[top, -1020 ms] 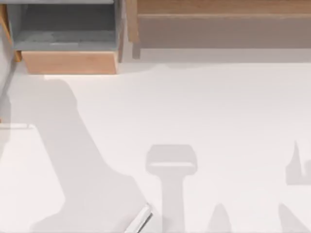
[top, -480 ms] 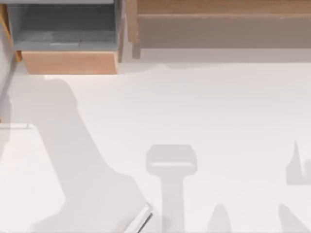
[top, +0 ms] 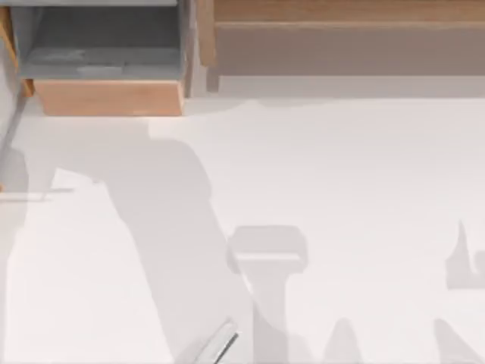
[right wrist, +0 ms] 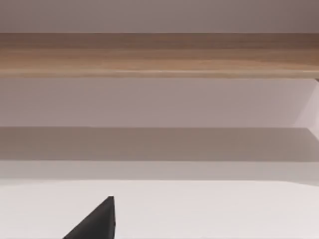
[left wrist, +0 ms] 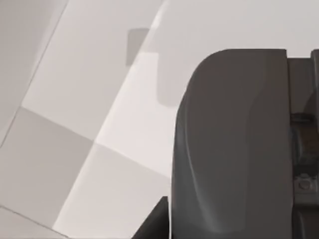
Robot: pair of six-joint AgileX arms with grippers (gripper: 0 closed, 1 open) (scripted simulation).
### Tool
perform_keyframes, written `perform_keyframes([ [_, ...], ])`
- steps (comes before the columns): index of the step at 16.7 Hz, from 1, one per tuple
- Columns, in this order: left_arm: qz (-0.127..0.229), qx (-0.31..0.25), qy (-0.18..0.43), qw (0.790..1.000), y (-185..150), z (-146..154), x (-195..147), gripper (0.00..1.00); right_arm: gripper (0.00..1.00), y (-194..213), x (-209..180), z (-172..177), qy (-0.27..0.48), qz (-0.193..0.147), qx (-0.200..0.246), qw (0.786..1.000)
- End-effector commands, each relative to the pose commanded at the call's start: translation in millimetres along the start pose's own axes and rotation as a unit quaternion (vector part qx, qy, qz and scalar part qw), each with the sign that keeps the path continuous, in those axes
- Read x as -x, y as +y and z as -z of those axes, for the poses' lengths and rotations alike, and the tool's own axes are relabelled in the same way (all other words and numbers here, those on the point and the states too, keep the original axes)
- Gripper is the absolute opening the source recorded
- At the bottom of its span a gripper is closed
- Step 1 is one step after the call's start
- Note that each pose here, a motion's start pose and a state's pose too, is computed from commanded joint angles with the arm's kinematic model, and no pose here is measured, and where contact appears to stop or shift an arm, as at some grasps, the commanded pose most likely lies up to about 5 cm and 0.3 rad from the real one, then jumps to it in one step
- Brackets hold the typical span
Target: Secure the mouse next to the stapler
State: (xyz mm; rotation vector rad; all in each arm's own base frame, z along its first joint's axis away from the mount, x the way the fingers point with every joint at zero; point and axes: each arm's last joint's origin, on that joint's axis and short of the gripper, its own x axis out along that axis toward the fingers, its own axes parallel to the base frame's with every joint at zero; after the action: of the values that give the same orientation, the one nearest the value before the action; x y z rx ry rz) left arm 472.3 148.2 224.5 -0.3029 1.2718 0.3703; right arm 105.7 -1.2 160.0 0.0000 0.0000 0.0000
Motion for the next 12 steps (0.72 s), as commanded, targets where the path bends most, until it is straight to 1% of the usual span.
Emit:
perform_keyframes([
  [3,0.012,0.001,-0.013,1.0,-32.9,18.1,35.1,0.0,1.0,0.0,0.0,0.0,0.0,0.0,0.0,1.0],
  [6,0.029,-0.009,-0.006,1.0,-82.1,49.4,55.2,0.0,1.0,0.0,0.0,0.0,0.0,0.0,0.0,1.0],
  [9,0.046,-0.03,0.01,0.998,-141.3,95.4,66.1,0.0,1.0,0.0,0.0,0.0,0.0,0.0,0.0,1.0],
  [12,0.059,-0.059,0.032,0.996,-200.5,157.3,71.4,0.0,1.0,0.0,0.0,0.0,0.0,0.0,0.0,1.0],
])
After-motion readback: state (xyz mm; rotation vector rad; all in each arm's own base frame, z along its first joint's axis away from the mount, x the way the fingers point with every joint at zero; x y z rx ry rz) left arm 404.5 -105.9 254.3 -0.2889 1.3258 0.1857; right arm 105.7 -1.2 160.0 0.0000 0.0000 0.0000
